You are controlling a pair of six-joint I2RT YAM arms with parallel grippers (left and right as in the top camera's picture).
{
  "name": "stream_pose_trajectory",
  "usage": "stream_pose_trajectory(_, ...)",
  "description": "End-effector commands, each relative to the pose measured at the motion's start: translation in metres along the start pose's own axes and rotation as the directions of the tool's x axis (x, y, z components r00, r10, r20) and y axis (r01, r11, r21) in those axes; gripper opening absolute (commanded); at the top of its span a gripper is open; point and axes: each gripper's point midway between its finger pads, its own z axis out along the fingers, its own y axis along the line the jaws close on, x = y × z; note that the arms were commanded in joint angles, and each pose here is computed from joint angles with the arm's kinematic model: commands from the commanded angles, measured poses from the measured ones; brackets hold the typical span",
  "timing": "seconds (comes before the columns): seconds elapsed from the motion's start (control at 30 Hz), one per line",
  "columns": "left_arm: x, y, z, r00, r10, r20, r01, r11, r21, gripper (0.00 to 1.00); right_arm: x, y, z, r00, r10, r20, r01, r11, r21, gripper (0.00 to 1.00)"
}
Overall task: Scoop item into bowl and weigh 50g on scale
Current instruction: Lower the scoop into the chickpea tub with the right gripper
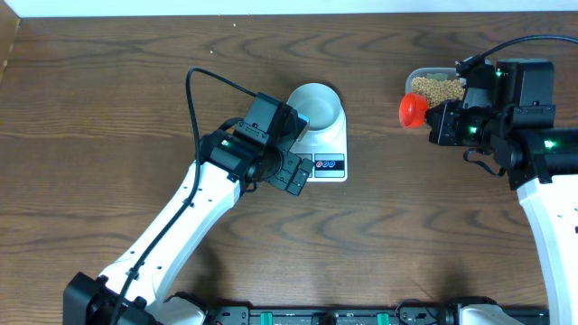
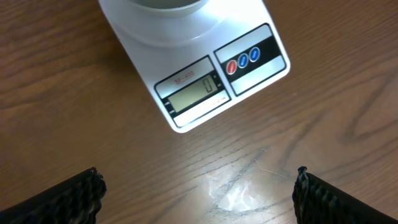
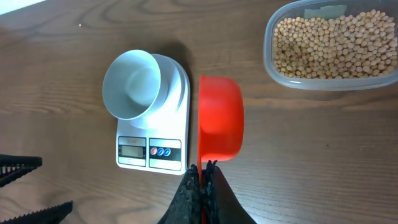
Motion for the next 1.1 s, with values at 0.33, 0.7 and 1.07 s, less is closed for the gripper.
stream_pose_trajectory(0.33,-0.002,0.007,-0.003,1.0,0.013,0.008,-0.013,0.999,-0.034,0.98,-0.013,-0.009,-0.013,0.999,-0.017,0.044,0.015,0.999,0.046,0.01)
stream_pose_trajectory(0.7,-0.002,0.007,-0.003,1.0,0.013,0.008,-0.013,0.999,-0.034,0.98,-0.062,-0.052,-0.048,0.984,-0.111,0.138,0.09,0.984,0.155,0.01)
stream_pose_trajectory(1.07,-0.002,0.007,-0.003,1.0,0.013,0.008,-0.013,0.999,-0.034,0.98,-0.079,-0.114,0.008,0.991,-0.113,0.077,0.088,0.959,0.268,0.01)
